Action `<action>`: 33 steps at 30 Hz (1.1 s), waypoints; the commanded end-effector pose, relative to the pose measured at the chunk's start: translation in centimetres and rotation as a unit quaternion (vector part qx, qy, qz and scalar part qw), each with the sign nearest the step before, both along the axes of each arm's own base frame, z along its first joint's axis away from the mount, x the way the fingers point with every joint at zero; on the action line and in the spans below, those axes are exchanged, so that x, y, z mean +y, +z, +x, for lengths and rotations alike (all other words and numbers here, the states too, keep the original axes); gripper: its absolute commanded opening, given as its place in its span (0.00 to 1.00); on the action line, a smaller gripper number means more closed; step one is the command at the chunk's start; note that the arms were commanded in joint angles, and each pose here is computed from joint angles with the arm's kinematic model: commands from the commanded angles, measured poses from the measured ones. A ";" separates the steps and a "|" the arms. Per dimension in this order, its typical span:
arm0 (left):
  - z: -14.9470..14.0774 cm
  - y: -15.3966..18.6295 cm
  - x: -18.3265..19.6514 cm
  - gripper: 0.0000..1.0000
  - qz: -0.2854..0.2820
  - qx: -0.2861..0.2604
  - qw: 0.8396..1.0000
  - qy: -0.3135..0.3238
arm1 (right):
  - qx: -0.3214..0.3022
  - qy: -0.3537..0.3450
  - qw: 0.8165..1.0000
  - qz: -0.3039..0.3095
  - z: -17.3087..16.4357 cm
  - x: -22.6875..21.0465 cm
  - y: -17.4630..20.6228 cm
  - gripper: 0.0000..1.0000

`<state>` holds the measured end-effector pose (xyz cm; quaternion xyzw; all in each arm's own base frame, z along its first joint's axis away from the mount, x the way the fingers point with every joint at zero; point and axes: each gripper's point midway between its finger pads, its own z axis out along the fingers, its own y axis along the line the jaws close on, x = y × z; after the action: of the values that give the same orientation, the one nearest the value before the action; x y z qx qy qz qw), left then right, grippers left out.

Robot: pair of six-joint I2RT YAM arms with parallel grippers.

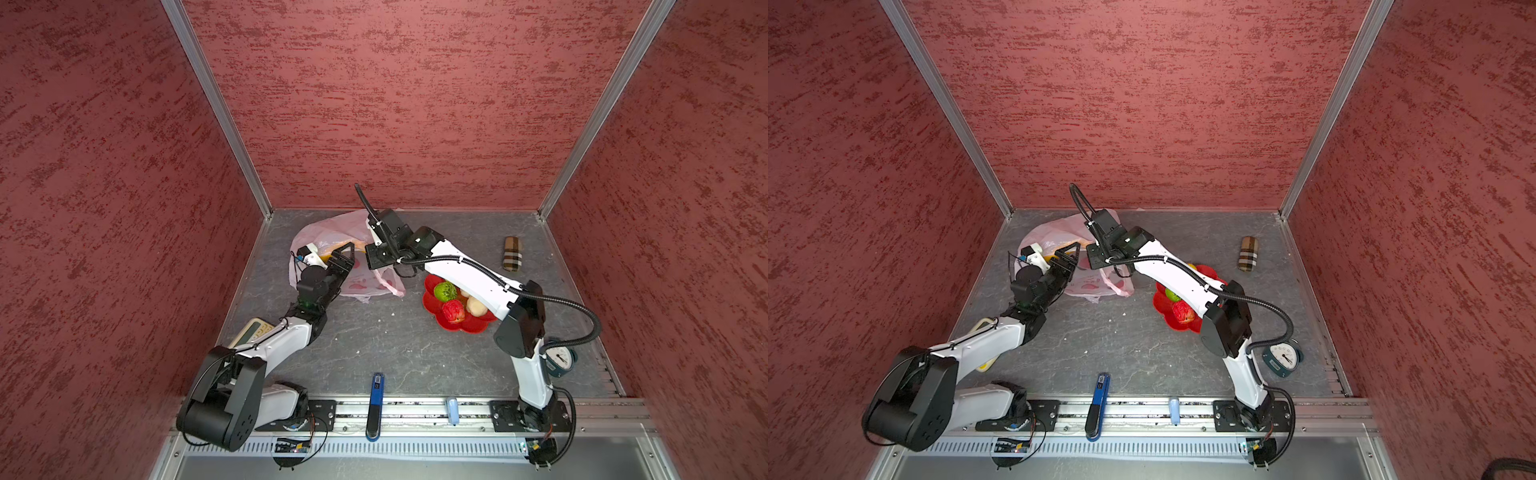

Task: Take fruits out of the plastic bag
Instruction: Pick up the fruit from the plastic bag.

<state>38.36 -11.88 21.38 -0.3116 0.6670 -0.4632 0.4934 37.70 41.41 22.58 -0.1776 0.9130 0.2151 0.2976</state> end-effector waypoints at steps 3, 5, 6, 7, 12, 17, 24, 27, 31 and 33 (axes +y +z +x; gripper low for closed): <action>-1.5 1.0 -2.3 0.58 0.002 -0.014 0.999 -0.037 | -0.026 -0.014 0.999 0.030 0.3 -0.3 3.1 0.04; -2.3 0.6 -2.9 0.57 0.010 -0.008 0.999 -0.045 | -0.028 -0.015 0.999 0.035 0.4 -0.2 3.4 0.04; -2.6 0.4 -3.1 0.57 0.013 -0.004 0.999 -0.046 | -0.030 -0.015 0.999 0.037 0.4 -0.1 3.6 0.04; -2.8 0.0 -3.1 0.57 0.017 0.001 0.999 -0.045 | -0.031 -0.015 0.999 0.040 0.4 0.0 3.8 0.04; -2.8 -1.0 -2.6 0.53 0.013 0.010 0.999 -0.037 | -0.040 -0.016 0.998 0.047 0.5 -0.1 4.6 0.04; -2.6 -1.8 -2.6 0.47 0.012 0.019 0.999 -0.036 | -0.046 -0.018 0.998 0.047 0.6 -0.3 5.0 0.04; -1.2 -2.1 -1.1 0.48 -0.002 0.015 1.000 -0.011 | -0.038 -0.013 0.998 0.044 0.4 -0.1 4.6 0.04; -0.4 -1.9 -0.3 0.48 -0.010 0.007 1.000 -0.001 | -0.035 -0.012 0.998 0.045 0.3 -0.1 4.5 0.04; 0.3 -1.6 0.0 0.49 -0.020 -0.003 1.000 0.002 | -0.033 -0.013 0.998 0.043 0.3 -0.1 4.2 0.04; 0.4 -1.3 0.0 0.50 -0.023 -0.010 1.000 0.002 | -0.032 -0.013 0.999 0.041 0.3 -0.1 4.1 0.04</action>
<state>38.28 -11.78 18.08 -0.3290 0.6744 -0.4579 0.4767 37.92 41.56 23.81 -0.1686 0.9072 0.2271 0.3115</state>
